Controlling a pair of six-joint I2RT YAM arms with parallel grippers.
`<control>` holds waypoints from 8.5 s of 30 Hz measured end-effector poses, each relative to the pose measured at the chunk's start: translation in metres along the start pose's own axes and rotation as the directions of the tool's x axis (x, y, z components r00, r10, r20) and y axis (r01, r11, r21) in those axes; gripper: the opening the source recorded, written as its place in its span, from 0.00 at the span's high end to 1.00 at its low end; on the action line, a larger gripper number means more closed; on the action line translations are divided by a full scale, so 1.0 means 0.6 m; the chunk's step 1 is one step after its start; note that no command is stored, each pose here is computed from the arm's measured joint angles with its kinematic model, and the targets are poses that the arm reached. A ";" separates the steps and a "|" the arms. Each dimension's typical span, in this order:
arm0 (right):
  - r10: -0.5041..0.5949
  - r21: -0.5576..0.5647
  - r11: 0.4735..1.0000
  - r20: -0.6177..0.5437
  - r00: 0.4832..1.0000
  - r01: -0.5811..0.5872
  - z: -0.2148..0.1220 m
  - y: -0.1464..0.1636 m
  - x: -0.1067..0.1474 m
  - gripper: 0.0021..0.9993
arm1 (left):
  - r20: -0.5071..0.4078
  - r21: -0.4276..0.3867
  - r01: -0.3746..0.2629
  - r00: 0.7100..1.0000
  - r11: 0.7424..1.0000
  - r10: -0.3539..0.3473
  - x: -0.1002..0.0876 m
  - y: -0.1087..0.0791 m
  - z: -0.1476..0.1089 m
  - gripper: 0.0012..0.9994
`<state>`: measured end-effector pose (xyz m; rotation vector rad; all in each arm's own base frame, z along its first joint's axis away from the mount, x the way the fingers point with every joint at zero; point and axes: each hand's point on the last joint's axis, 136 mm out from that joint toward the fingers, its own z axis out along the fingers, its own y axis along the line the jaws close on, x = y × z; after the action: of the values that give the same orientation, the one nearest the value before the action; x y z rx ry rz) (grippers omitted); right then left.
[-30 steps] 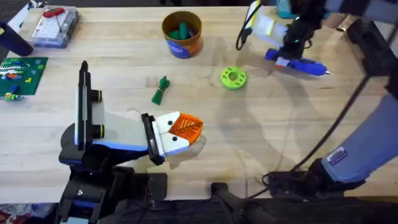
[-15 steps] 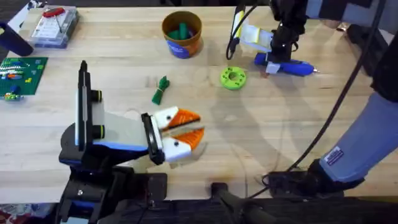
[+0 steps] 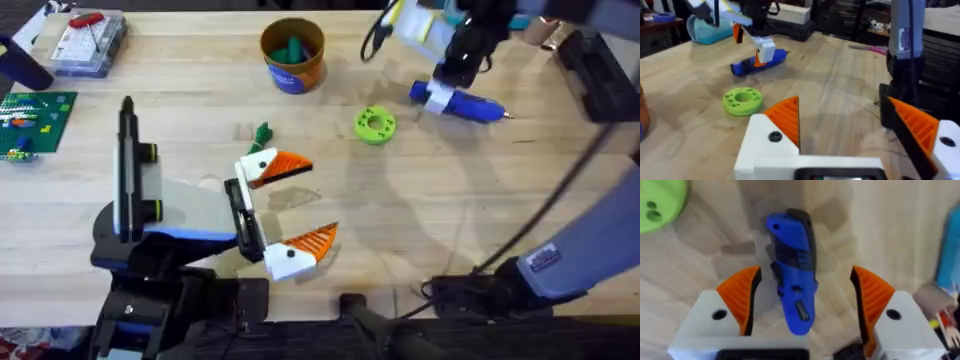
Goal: Pick up the gripper from the table and insert it into the empty holder that is missing its gripper. Then pick up a screw, insert it into the mounting hole, and use the screwdriver to tighten it. Finally, clean up the table by picking up the vegetable and placing it into the bucket.
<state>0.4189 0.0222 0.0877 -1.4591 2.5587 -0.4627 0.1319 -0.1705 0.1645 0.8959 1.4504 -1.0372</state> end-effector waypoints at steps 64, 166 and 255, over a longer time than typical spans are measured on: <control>0.676 -0.071 0.701 0.384 0.629 -0.710 -0.385 0.194 0.163 0.00 | -0.478 -0.814 0.112 0.429 0.570 -0.767 0.114 0.362 -0.103 0.01; 0.676 -0.070 0.701 0.384 0.629 -0.710 -0.385 0.194 0.163 0.00 | -0.490 -0.711 -0.060 0.757 0.701 -0.432 -0.142 0.477 0.129 0.99; 0.676 -0.070 0.701 0.384 0.629 -0.710 -0.385 0.194 0.163 0.00 | -0.490 -0.711 -0.060 0.757 0.701 -0.432 -0.142 0.477 0.129 0.99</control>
<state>0.2079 0.0370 0.2663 -0.3617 2.4623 -0.1355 0.4360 -0.1468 0.2108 0.5214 2.3449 -0.2131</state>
